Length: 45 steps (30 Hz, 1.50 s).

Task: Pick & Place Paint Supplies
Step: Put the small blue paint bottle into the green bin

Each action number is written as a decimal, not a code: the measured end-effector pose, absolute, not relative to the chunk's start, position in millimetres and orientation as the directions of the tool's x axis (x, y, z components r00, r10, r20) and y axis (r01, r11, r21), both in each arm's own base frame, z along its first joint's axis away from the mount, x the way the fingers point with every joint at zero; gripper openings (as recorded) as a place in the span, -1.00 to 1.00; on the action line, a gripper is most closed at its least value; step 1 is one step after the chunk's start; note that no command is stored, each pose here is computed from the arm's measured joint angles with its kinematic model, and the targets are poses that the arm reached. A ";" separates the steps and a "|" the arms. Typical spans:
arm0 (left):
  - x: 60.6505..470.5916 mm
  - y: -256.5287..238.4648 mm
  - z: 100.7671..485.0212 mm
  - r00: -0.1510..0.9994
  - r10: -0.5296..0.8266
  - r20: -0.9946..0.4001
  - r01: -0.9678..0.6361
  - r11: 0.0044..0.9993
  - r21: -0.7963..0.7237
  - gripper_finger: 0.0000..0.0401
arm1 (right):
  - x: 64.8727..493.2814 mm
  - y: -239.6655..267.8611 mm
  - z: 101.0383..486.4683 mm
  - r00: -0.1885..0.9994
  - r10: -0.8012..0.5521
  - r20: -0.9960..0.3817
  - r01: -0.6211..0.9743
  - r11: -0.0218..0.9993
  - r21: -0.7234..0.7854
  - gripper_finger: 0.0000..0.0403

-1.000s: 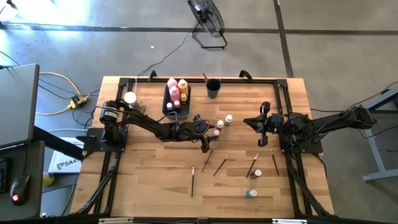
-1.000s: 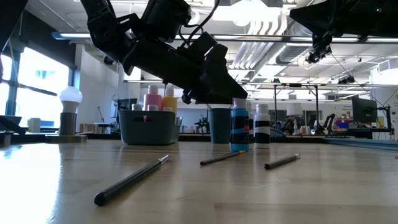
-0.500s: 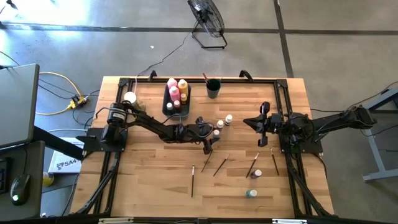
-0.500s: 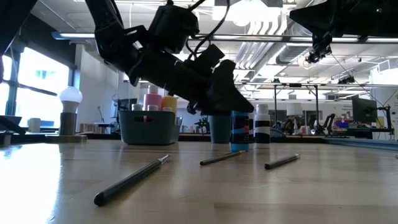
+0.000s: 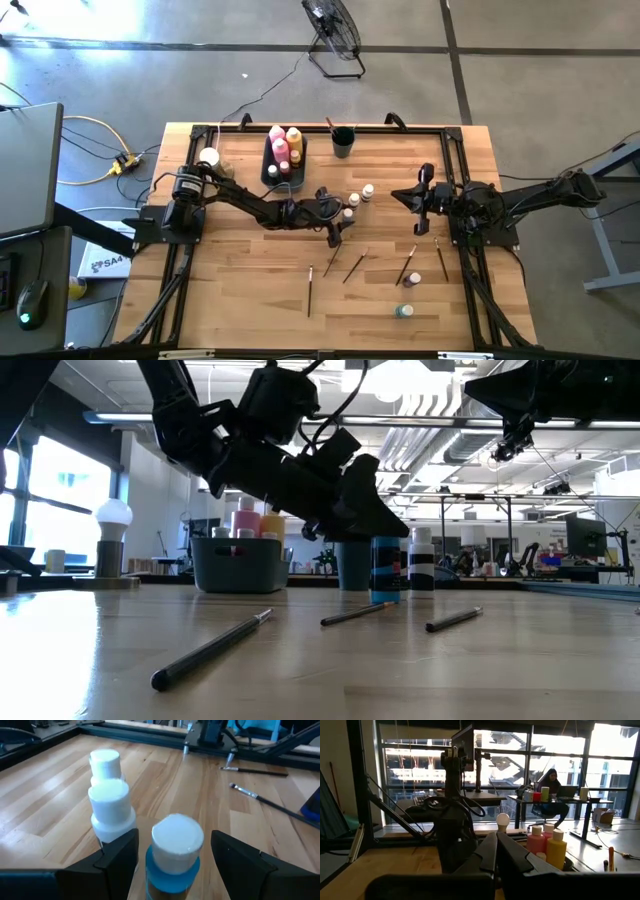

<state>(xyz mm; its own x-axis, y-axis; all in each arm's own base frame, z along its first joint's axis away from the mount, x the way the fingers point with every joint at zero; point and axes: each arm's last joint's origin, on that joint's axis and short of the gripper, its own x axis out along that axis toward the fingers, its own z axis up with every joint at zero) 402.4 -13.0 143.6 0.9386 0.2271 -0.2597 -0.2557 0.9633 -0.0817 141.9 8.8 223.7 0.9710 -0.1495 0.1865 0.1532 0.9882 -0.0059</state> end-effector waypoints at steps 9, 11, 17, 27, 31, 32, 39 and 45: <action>403.1 -13.8 145.7 0.949 0.200 -0.242 -0.228 0.969 -0.095 0.21 | 141.9 8.8 223.8 0.971 -0.150 0.187 0.153 0.988 -0.006 -0.99; 403.1 -13.8 145.6 0.949 0.200 -0.243 -0.229 0.969 -0.094 0.21 | 141.9 8.8 223.8 0.971 -0.149 0.187 0.153 0.988 -0.006 -0.99; 403.1 -13.8 145.6 0.949 0.201 -0.243 -0.229 0.969 -0.094 0.21 | 141.9 8.8 223.8 0.971 -0.150 0.187 0.153 0.988 -0.006 -0.99; 402.9 -13.7 145.5 0.948 0.202 -0.247 -0.230 0.969 -0.093 -0.10 | 141.9 8.8 223.8 0.971 -0.149 0.187 0.153 0.988 -0.006 -0.99; 402.9 -13.8 145.4 0.948 0.202 -0.247 -0.230 0.969 -0.093 -0.23 | 141.9 8.8 223.8 0.971 -0.149 0.187 0.153 0.988 -0.006 -0.99; 402.9 -13.8 145.4 0.948 0.201 -0.247 -0.230 0.969 -0.093 -0.25 | 141.9 8.8 223.8 0.971 -0.149 0.187 0.153 0.988 -0.006 -0.99; 402.8 -13.7 145.3 0.946 0.204 -0.253 -0.233 0.968 -0.090 -0.36 | 141.9 8.8 223.8 0.971 -0.149 0.187 0.153 0.988 -0.006 -0.99; 402.7 -13.6 145.0 0.944 0.205 -0.259 -0.234 0.968 -0.088 -0.38 | 141.9 8.8 223.8 0.971 -0.149 0.187 0.153 0.988 -0.006 -0.99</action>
<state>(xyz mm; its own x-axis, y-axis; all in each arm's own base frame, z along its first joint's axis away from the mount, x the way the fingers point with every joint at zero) 402.7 -13.6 145.0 0.9439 0.2049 -0.2590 -0.2344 0.9681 -0.0883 141.9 8.8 223.8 0.9709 -0.1492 0.1872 0.1529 0.9882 -0.0057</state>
